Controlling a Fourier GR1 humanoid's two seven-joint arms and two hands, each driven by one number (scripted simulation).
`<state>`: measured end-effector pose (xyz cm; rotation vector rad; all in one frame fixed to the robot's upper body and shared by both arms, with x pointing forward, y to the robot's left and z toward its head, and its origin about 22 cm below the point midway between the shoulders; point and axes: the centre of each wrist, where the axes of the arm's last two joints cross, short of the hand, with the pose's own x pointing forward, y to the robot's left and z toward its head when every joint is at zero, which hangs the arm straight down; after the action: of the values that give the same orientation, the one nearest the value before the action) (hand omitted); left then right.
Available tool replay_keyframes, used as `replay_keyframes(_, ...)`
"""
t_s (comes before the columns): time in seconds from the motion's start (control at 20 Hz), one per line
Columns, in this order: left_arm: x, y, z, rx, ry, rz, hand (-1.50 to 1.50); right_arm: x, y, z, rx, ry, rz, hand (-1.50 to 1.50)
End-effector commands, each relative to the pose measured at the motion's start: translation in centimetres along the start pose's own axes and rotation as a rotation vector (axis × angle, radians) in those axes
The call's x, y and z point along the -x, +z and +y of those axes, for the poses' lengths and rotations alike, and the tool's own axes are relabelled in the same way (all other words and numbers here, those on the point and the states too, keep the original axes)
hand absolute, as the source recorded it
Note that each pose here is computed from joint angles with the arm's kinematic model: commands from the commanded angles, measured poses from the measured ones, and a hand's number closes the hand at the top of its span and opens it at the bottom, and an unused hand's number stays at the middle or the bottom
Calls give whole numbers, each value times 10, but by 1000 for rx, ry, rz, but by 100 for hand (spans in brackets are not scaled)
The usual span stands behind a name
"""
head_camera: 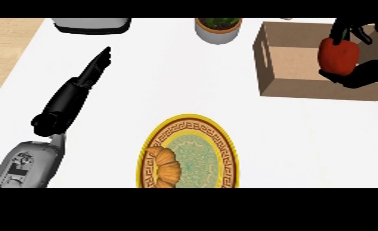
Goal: Pick the bell pepper from the plate and place it in the cardboard box
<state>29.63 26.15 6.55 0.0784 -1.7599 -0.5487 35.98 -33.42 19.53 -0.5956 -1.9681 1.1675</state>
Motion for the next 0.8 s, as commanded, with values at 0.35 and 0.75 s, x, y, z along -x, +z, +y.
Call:
replay_keyframes(0.35,3,-6,-9,39,9,-31,0,67,-8,-13,-364,116,175,150)
replay_keyframes(0.75,0,-8,-10,41,3,-36,0,89,-1,-12,-635,129,174,-150)
